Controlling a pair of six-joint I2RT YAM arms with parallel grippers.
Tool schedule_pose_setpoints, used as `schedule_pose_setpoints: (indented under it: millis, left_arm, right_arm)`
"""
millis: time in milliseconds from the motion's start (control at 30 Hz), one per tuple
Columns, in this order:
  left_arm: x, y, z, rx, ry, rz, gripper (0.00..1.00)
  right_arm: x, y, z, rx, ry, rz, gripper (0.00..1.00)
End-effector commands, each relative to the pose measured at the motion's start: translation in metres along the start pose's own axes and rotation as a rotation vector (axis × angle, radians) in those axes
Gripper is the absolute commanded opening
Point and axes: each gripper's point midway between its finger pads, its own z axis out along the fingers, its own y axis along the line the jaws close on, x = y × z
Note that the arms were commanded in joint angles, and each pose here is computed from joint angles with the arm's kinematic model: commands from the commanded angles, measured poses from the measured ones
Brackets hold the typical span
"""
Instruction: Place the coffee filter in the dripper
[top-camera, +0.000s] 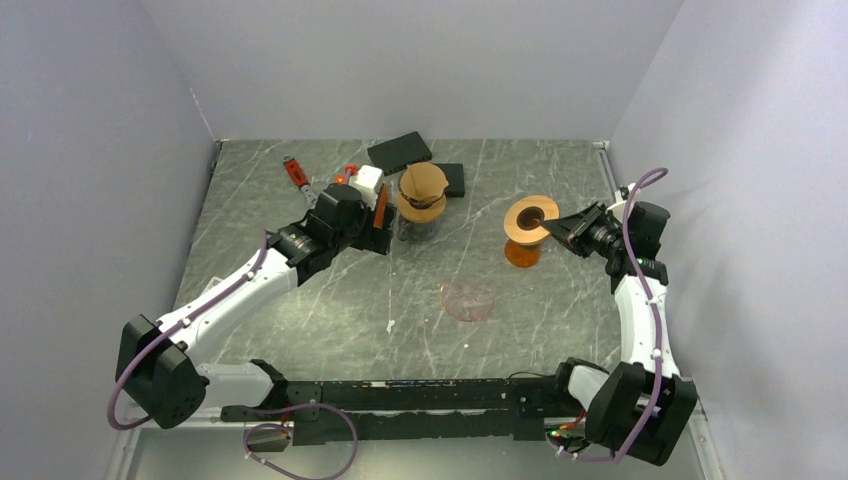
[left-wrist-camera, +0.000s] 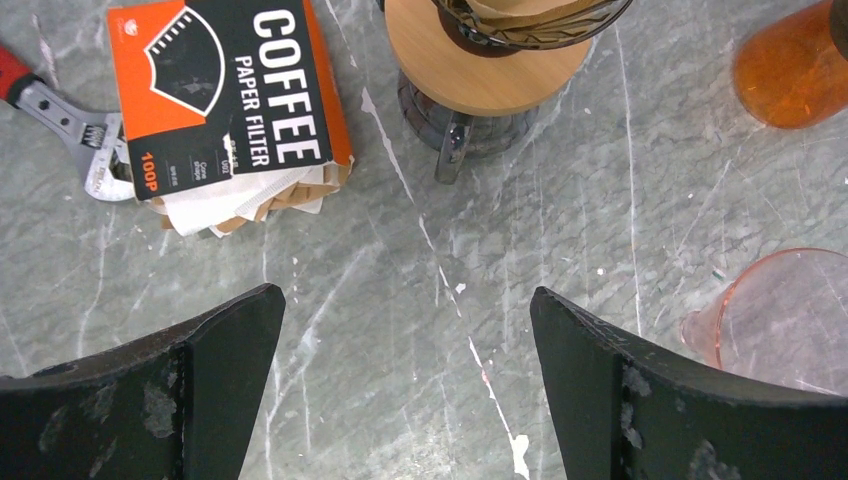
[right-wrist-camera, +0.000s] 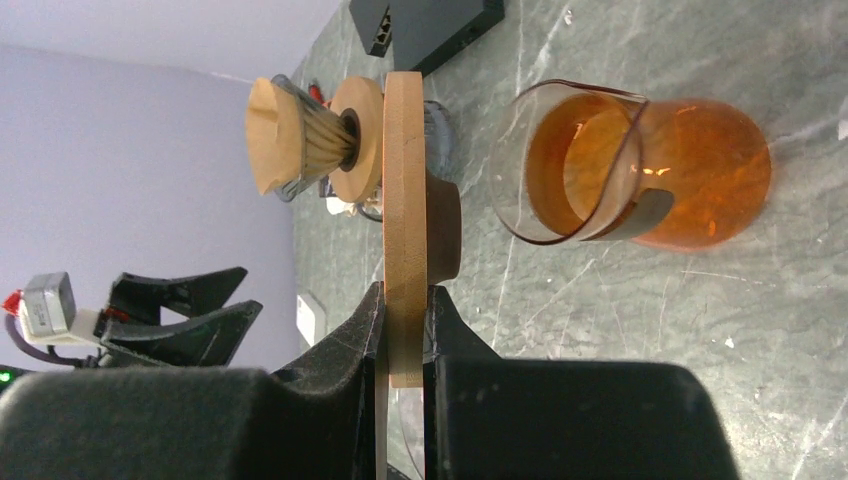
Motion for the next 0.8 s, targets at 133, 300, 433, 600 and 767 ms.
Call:
schedule_pose_setpoints:
  millis: [133,300,433,600,767]
  left_arm:
    - [0.008,-0.01,0.008,0.037,0.029,-0.052,0.99]
    - [0.008,-0.012,0.011,0.042,0.033,-0.07,0.99]
    - [0.01,-0.015,0.012,0.054,0.039,-0.073,0.99]
    - [0.013,-0.013,0.013,0.044,0.054,-0.069,0.99]
    - [0.015,-0.012,0.013,0.04,0.058,-0.064,0.99]
  right_arm:
    - [-0.017,0.005,0.0,-0.089,-0.055,0.021,0.0]
    - [-0.018,-0.004,0.003,-0.085,-0.052,0.048,0.0]
    - [-0.016,-0.014,0.008,-0.074,-0.049,0.07,0.0]
    - [-0.008,-0.028,0.014,-0.066,-0.025,0.116,0.0]
    - [-0.006,-0.036,0.02,-0.065,-0.011,0.122,0.0]
